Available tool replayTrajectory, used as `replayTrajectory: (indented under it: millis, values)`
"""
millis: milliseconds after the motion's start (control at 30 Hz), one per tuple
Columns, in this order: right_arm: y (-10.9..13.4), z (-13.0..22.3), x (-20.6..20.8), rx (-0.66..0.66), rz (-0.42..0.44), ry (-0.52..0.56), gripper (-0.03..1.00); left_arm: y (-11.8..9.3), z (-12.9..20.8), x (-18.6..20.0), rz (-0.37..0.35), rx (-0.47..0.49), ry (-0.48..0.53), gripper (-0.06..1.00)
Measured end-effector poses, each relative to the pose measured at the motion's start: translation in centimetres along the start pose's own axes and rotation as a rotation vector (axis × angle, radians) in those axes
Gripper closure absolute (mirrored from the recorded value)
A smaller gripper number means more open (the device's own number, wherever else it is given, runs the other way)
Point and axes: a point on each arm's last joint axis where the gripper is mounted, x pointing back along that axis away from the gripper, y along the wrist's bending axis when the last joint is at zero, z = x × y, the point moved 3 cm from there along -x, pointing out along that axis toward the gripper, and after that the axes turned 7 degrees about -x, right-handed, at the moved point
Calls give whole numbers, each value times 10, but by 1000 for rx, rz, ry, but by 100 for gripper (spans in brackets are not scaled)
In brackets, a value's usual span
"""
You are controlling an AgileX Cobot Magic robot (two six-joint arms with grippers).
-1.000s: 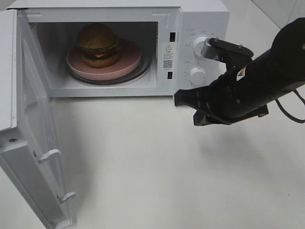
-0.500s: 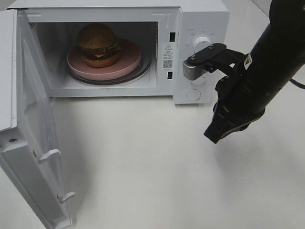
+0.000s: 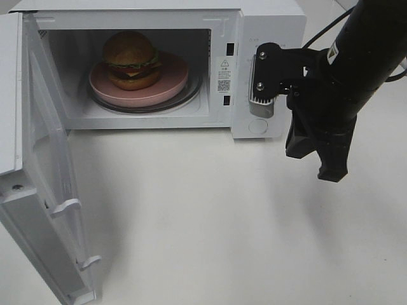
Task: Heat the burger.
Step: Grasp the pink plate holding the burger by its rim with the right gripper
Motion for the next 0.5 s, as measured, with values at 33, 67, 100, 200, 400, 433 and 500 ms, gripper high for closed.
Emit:
replayTrajectory:
  millis: [33,67,100,200,400,433,500]
  values:
    - [0,-1,0,75,29,32,86,0,0,0,0,0,0,-4]
    - [0,-3,0,116,48,46,85,0,0,0,0,0,0,-4]
    - [0,-3,0,116,48,46,85,0,0,0,0,0,0,-4]
    - [-2,-11,4,215,117,65,81,0,0,0,0,0,0,-4]
    - [-7,-35,7,353,259,16,66,0,0,0,0,0,0,-4]
    - [-7,-44,9,396,302,-11,57,0,0,0,0,0,0,-4]
    - [-7,-47,9,412,319,-27,53,0,0,0,0,0,0,-4]
